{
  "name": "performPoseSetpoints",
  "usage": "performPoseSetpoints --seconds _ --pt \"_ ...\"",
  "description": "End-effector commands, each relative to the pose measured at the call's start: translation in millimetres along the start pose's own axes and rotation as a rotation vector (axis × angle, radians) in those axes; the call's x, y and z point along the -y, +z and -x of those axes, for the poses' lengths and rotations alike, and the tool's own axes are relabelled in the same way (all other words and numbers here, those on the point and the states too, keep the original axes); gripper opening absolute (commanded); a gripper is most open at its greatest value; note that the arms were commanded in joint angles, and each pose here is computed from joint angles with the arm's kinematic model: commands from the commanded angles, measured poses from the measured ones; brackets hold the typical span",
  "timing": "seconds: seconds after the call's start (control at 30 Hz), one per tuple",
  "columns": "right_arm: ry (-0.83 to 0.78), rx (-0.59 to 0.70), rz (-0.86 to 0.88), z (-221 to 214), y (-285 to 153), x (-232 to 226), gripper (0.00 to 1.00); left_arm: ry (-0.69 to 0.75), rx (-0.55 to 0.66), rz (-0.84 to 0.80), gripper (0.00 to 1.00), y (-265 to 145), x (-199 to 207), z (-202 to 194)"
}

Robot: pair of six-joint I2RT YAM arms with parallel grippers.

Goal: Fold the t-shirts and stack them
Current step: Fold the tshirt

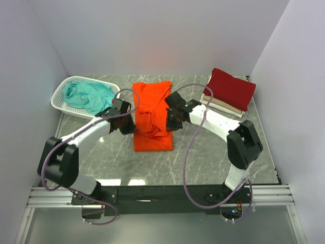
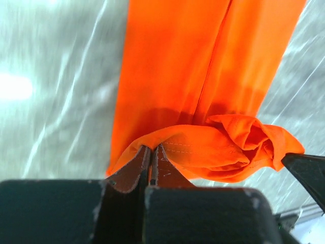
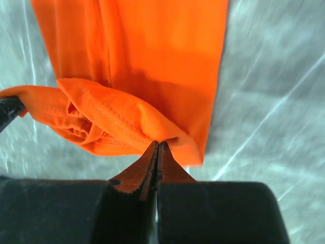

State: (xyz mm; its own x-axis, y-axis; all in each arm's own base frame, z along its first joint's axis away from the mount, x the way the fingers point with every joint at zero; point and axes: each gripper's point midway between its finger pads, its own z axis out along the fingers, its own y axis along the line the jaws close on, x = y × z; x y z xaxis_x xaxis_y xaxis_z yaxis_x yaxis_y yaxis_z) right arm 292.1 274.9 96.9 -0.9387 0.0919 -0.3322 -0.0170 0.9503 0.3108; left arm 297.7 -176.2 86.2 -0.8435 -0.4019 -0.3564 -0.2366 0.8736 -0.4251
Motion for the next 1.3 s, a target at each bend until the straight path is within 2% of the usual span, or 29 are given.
performPoseSetpoints --seconds 0.0,0.3,0.5,0.53,0.57,0.6,0.63,0.67,0.7,0.8,0.93,1.07,1.17,1.27 --pt "-0.036 0.092 -0.005 47.5 -2.7 0.0 0.00 0.062 0.091 -0.109 0.00 6.3 31.9 45.1" --pt "-0.035 0.099 -0.043 106.0 31.1 16.4 0.00 0.082 0.115 -0.134 0.00 45.0 47.4 104.0" --pt "-0.041 0.105 -0.029 131.1 45.2 19.1 0.00 0.070 0.080 -0.100 0.02 66.8 38.4 113.8" --pt "-0.040 0.094 -0.026 131.5 52.2 20.4 0.00 0.061 0.072 -0.101 0.08 70.5 36.4 115.3" --pt "-0.048 0.093 -0.002 133.6 54.5 16.9 0.08 0.051 0.068 -0.100 0.17 71.5 34.6 116.0" --pt "-0.045 0.103 0.014 140.7 53.3 15.2 0.21 0.037 0.066 -0.098 0.35 72.5 33.4 116.4" --pt "-0.046 0.099 0.022 141.7 57.1 14.3 0.50 0.029 0.071 -0.094 0.45 71.9 32.0 117.7" --pt "-0.046 0.101 0.028 144.6 56.7 14.2 0.59 0.025 0.078 -0.095 0.55 70.0 32.2 119.5" --pt "-0.048 0.112 0.040 149.8 52.6 11.0 0.64 0.019 0.085 -0.091 0.70 68.7 31.6 120.2" --pt "-0.051 0.136 0.058 156.6 41.2 9.6 0.69 0.017 0.107 -0.105 0.83 57.8 33.4 120.7" --pt "-0.051 0.162 0.084 152.0 16.3 9.1 0.70 0.019 0.085 -0.123 0.82 47.3 26.5 100.6" --pt "-0.028 0.124 0.143 122.6 8.8 8.9 0.69 0.029 0.042 -0.124 0.78 44.2 14.2 73.1" --pt "-0.011 0.040 0.159 78.1 18.2 16.9 0.65 0.036 0.011 -0.118 0.75 43.2 5.6 49.3" --pt "-0.005 0.032 0.188 60.1 15.0 12.7 0.64 0.045 -0.017 -0.101 0.71 44.7 -1.9 27.7"
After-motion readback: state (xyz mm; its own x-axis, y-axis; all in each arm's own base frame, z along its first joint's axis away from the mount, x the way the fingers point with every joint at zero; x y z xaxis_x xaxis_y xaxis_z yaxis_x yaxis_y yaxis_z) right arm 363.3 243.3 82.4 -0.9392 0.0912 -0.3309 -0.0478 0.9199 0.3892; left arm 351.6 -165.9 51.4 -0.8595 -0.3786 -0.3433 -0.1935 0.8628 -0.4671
